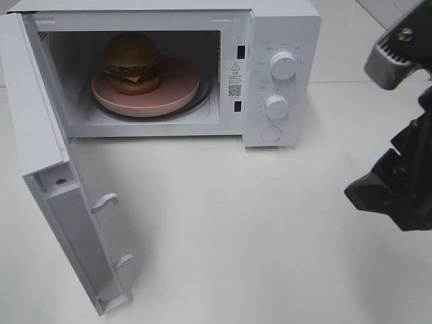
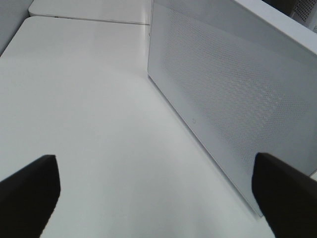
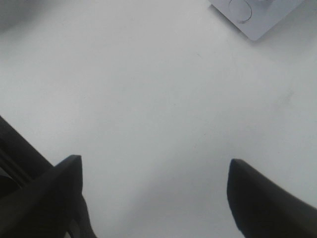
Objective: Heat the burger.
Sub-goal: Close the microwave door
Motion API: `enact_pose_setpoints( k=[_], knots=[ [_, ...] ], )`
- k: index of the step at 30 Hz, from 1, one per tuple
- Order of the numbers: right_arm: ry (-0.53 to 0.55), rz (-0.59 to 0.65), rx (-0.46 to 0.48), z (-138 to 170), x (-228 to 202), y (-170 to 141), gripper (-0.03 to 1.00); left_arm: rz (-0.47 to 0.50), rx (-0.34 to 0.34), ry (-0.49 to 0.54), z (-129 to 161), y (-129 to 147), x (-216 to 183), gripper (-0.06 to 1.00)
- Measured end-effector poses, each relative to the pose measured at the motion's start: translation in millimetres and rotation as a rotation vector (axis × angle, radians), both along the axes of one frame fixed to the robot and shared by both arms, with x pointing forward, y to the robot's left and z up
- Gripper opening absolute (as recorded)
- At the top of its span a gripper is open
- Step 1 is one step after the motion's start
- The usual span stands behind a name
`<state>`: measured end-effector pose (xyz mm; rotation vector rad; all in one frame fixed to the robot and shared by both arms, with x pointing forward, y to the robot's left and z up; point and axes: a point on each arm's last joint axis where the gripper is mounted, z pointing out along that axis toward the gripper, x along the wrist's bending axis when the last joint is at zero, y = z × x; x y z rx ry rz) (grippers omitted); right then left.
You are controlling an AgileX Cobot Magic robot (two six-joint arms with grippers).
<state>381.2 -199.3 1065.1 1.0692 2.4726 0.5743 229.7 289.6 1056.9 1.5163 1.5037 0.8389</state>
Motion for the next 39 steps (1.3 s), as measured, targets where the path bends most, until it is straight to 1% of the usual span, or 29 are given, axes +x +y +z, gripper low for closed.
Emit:
enact_pose_setpoints(
  k=[8, 10, 13, 15, 16, 18, 19, 21, 22, 23, 24, 27, 28, 29, 31, 32, 35, 37, 39],
  knots=[
    [-0.028, -0.023, 0.026, 16.0, -22.3, -19.4, 0.76, 0.000, 0.000, 0.000, 0.0, 0.0, 0.0, 0.97],
    [-0.032, -0.045, 0.038, 22.5, -36.0, -31.3, 0.76, 0.000, 0.000, 0.000, 0.0, 0.0, 0.0, 0.97],
    [-0.038, -0.049, 0.044, 24.6, -40.2, -34.9, 0.76, 0.000, 0.000, 0.000, 0.0, 0.0, 0.0, 0.97],
    [-0.055, -0.069, 0.060, 29.8, -51.3, -46.0, 0.76, 0.000, 0.000, 0.000, 0.0, 0.0, 0.0, 0.97],
    [-0.055, -0.069, 0.060, 29.8, -51.3, -46.0, 0.76, 0.000, 0.000, 0.000, 0.0, 0.0, 0.0, 0.97],
    [-0.068, -0.134, 0.069, 33.0, -59.6, -59.6, 0.76, 0.000, 0.000, 0.000, 0.0, 0.0, 0.0, 0.97],
    [-0.068, -0.134, 0.069, 33.0, -59.6, -59.6, 0.76, 0.000, 0.000, 0.000, 0.0, 0.0, 0.0, 0.97],
    [-0.116, -0.262, 0.095, 38.0, -68.3, -77.6, 0.76, 0.000, 0.000, 0.000, 0.0, 0.0, 0.0, 0.97],
    [-0.116, -0.262, 0.095, 38.0, -68.3, -77.6, 0.76, 0.000, 0.000, 0.000, 0.0, 0.0, 0.0, 0.97],
    [-0.129, -0.287, 0.102, 39.0, -70.8, -81.0, 0.76, 0.000, 0.000, 0.000, 0.0, 0.0, 0.0, 0.97],
    [-0.166, -0.339, 0.120, 41.8, -77.5, -88.1, 0.76, 0.000, 0.000, 0.000, 0.0, 0.0, 0.0, 0.97],
    [-0.182, -0.364, 0.128, 42.9, -81.0, -91.3, 0.76, 0.000, 0.000, 0.000, 0.0, 0.0, 0.0, 0.97],
    [-0.214, -0.407, 0.142, 44.1, -87.4, -96.4, 0.76, 0.000, 0.000, 0.000, 0.0, 0.0, 0.0, 0.97],
    [-0.235, -0.444, 0.160, 41.4, -93.5, -100.0, 0.76, 0.000, 0.000, 0.000, 0.0, 0.0, 0.0, 0.97],
    [-0.238, -0.463, 0.169, 38.9, -95.6, -101.1, 0.76, 0.000, 0.000, 0.000, 0.0, 0.0, 0.0, 0.97],
    [-0.243, -0.494, 0.175, 31.3, -100.3, -103.5, 0.76, 0.000, 0.000, 0.000, 0.0, 0.0, 0.0, 0.97],
    [-0.249, -0.513, 0.181, 27.2, -102.4, -104.7, 0.76, 0.000, 0.000, 0.000, 0.0, 0.0, 0.0, 0.97],
    [-0.289, -0.579, 0.200, 14.0, -110.2, -108.5, 0.76, 0.000, 0.000, 0.000, 0.0, 0.0, 0.0, 0.97],
    [-0.307, -0.590, 0.210, 11.2, -112.3, -109.0, 0.76, 0.000, 0.000, 0.000, 0.0, 0.0, 0.0, 0.97]
  ],
)
